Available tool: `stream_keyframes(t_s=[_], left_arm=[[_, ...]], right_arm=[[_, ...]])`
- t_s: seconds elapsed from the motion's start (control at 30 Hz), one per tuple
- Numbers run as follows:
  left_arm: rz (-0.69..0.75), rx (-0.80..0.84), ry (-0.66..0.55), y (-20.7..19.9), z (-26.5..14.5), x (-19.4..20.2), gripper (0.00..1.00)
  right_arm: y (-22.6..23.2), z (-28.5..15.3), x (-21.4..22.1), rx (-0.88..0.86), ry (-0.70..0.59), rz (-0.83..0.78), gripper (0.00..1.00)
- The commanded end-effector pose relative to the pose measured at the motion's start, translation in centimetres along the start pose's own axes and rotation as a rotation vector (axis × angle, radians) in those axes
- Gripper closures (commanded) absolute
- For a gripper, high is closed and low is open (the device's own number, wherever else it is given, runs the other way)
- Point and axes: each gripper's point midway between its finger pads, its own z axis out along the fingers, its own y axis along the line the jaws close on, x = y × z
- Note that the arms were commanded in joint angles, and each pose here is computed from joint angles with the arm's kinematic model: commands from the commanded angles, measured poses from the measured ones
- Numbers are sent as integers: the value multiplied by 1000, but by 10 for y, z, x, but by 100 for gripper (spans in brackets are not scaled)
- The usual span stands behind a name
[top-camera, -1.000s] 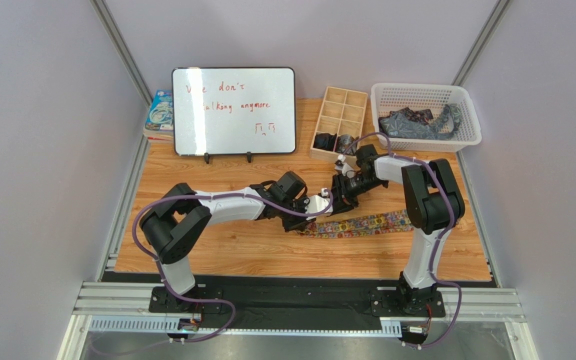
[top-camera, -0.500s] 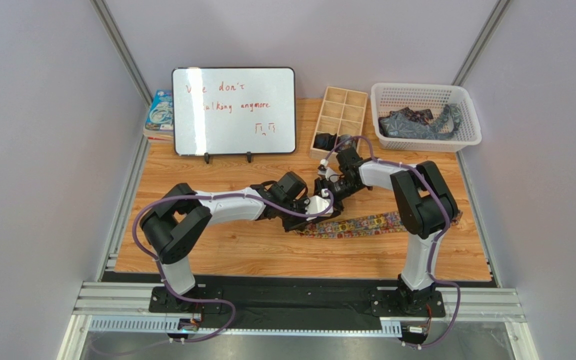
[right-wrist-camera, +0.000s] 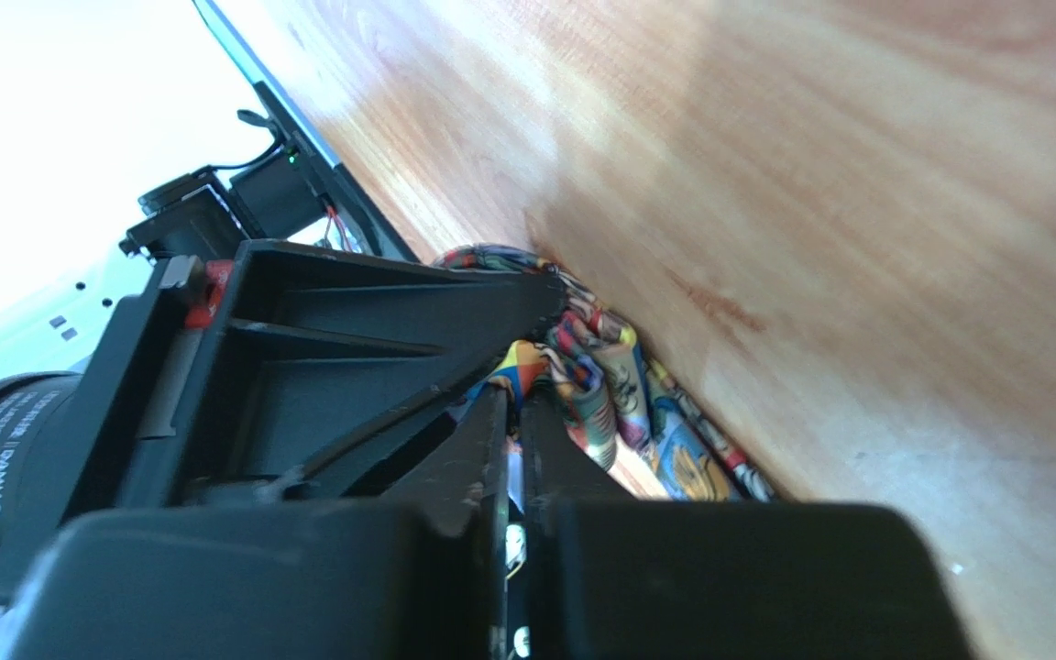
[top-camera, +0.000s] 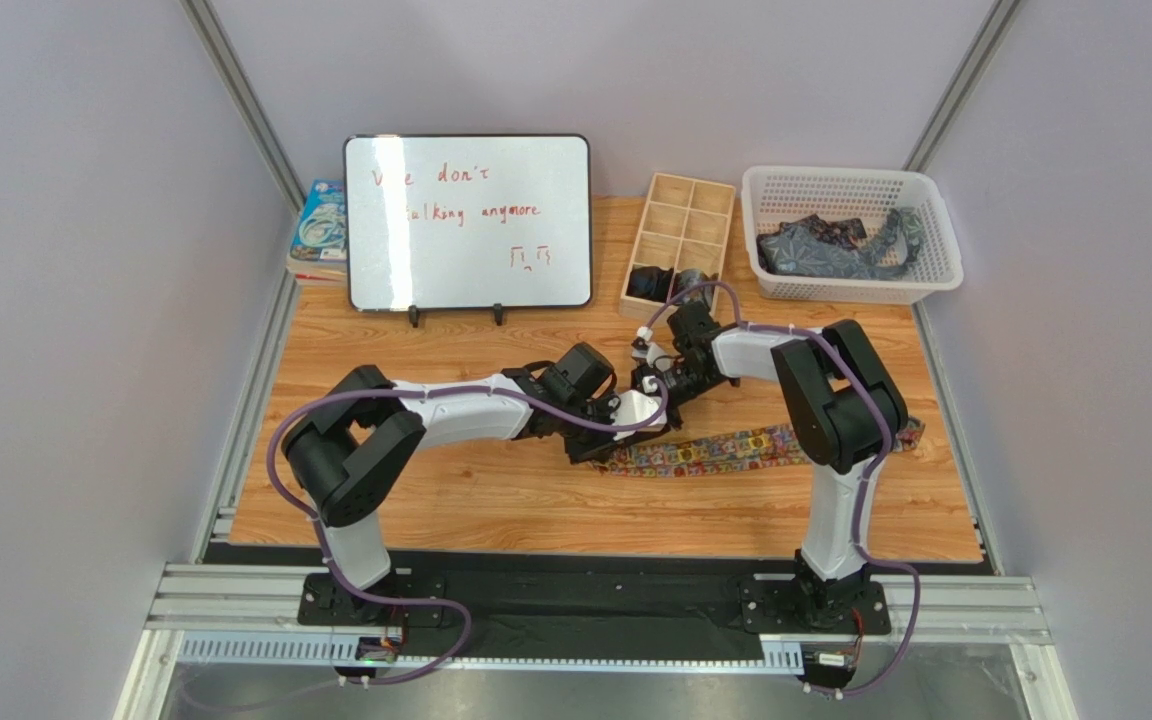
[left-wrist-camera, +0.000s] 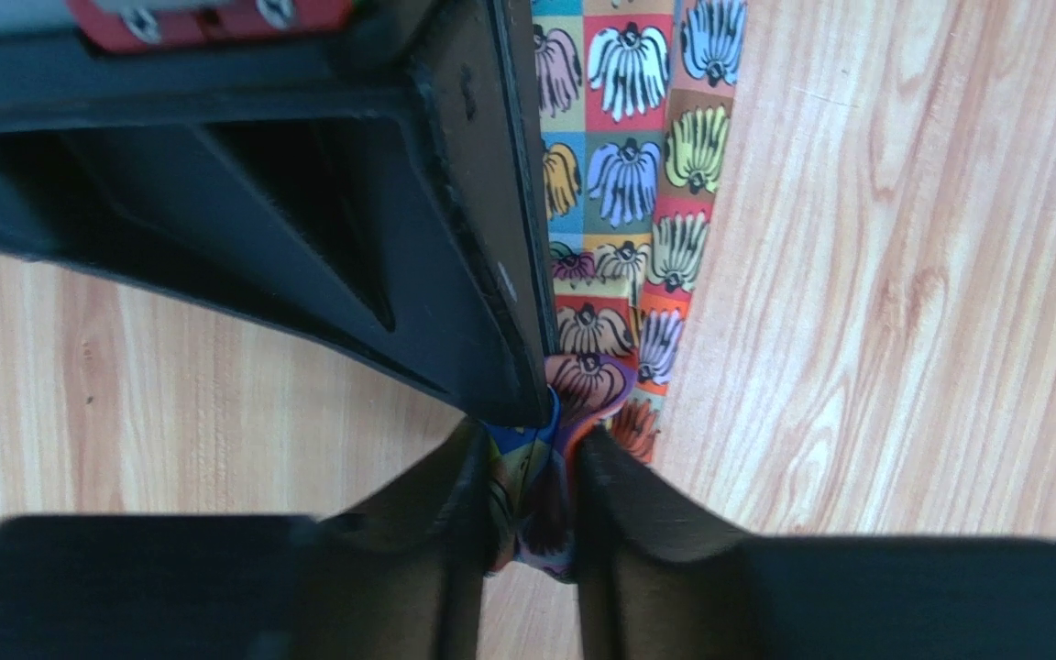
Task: Roll the ties
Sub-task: Roll the tie at the center of the board.
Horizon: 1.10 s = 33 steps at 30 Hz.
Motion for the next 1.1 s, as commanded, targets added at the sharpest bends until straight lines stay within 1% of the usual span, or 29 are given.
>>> stream_keyframes(t_s=[0.0, 0.07, 0.13, 0.2, 0.27, 0.3, 0.33, 0.37, 0.43, 0.47, 0.5, 0.53, 0.57, 0.6, 0.63, 0.7, 0.77, 0.8, 0.83, 0.87, 0.9, 0.97, 1.0, 1.03, 1.07], left_arm=[[-41, -15, 51, 1, 6, 11, 63], [-49, -31, 24, 3, 2, 5, 57], [-53, -30, 8, 1, -2, 2, 56], [-71, -29, -7, 1, -4, -1, 46], [-77, -42, -50, 3, -10, -7, 36], [-88, -44, -71, 3, -14, -9, 34], [-82, -50, -113, 4, -21, -17, 29], [-101, -45, -125, 4, -23, -13, 27], [-131, -46, -179, 5, -31, -20, 25], [-152, -33, -193, 3, -31, -18, 17], [-183, -33, -214, 2, -31, -21, 13], [-182, -26, -240, 0, -32, -25, 12], [-181, 0, -266, -6, -30, -26, 4], [-185, -3, -289, -6, -29, -28, 1], [-158, -12, -331, -7, -26, -36, 1], [-134, -40, -301, -8, -15, -29, 1], [-114, -85, -291, -3, -8, -34, 1], [-116, -95, -265, -2, -1, -30, 1], [-89, -111, -252, -1, 2, -34, 2], [-83, -163, -225, 6, 5, -31, 4], [-80, -169, -186, 6, 12, -23, 7], [-46, -219, -143, 11, 18, -20, 18], [-37, -223, -107, 11, 22, -11, 23], [-32, -253, -89, 15, 23, -9, 31], [-13, -257, -75, 15, 24, -6, 35]], right_arm=[[-17, 14, 6, 19, 25, 11, 100], [-19, 12, 7, 11, 28, 21, 100], [-23, 9, 7, 4, 25, 28, 100], [-28, 8, 6, 3, 20, 38, 100], [-31, 6, 4, -6, 12, 52, 100], [-30, 6, 3, -20, 9, 48, 100], [-30, 5, 4, -32, 8, 55, 100], [-30, 4, 3, -45, 5, 63, 100], [-29, 4, 4, -64, 6, 60, 100], [-30, 4, 5, -65, 4, 59, 100], [-31, 4, 4, -67, 3, 57, 100], [-32, 5, 4, -68, 4, 65, 100], [-33, 4, 4, -68, 3, 67, 100], [-34, 5, 4, -67, 2, 64, 100], [-33, 5, 3, -68, 0, 62, 100], [-32, 4, 1, -71, -4, 61, 100], [-30, 2, 0, -73, -10, 52, 100], [-29, 3, 0, -74, -8, 53, 100], [-28, 2, 1, -76, -6, 57, 100], [-28, 2, 0, -77, -7, 54, 100], [-28, 2, 2, -77, -3, 61, 100], [-26, 1, 3, -80, -2, 61, 100], [-25, 0, 5, -84, 4, 72, 100], [-24, -1, 7, -86, 7, 76, 100], [-22, -3, 6, -90, 2, 80, 100]])
